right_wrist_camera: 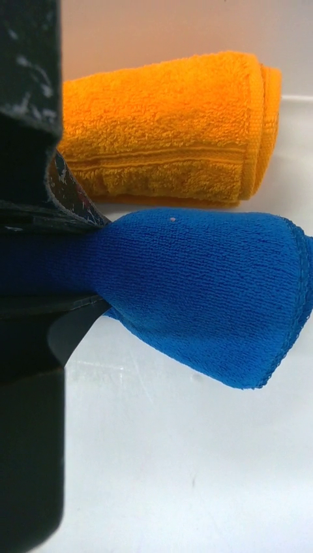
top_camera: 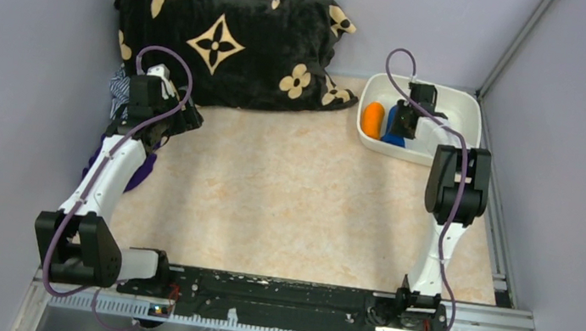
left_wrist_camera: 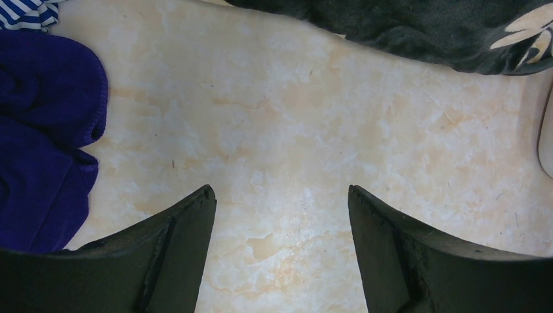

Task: Roll the towels
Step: Place the towel in the bin.

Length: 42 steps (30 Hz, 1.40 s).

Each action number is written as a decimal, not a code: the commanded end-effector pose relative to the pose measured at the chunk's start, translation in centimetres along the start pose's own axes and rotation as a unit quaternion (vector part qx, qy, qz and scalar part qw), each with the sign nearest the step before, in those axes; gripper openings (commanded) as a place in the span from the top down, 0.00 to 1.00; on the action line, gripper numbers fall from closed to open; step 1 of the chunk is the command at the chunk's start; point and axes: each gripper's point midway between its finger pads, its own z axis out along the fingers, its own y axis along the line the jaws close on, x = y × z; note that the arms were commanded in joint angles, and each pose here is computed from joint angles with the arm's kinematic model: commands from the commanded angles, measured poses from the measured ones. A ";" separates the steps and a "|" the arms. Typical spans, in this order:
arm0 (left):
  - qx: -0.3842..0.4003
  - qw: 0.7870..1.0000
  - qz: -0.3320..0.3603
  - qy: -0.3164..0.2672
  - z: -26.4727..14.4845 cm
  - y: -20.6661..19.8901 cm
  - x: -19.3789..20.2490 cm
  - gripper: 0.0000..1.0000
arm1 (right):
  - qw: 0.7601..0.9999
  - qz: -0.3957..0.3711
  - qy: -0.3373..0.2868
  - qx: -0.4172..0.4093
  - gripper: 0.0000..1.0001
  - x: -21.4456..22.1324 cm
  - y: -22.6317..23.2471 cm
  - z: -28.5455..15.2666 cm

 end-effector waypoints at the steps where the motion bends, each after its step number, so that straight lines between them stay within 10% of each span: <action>1: 0.007 1.000 -0.003 -0.005 -0.2 -0.2 -0.2 0.20 | 0.999 0.022 -0.036 -0.030 0.96 -2.7 2.4 -1.4; 42: 0.016 1.000 -0.009 -0.001 0.1 -0.3 0.2 0.19 | 0.997 0.037 -0.051 -0.047 0.56 -3.3 5.5 -2.7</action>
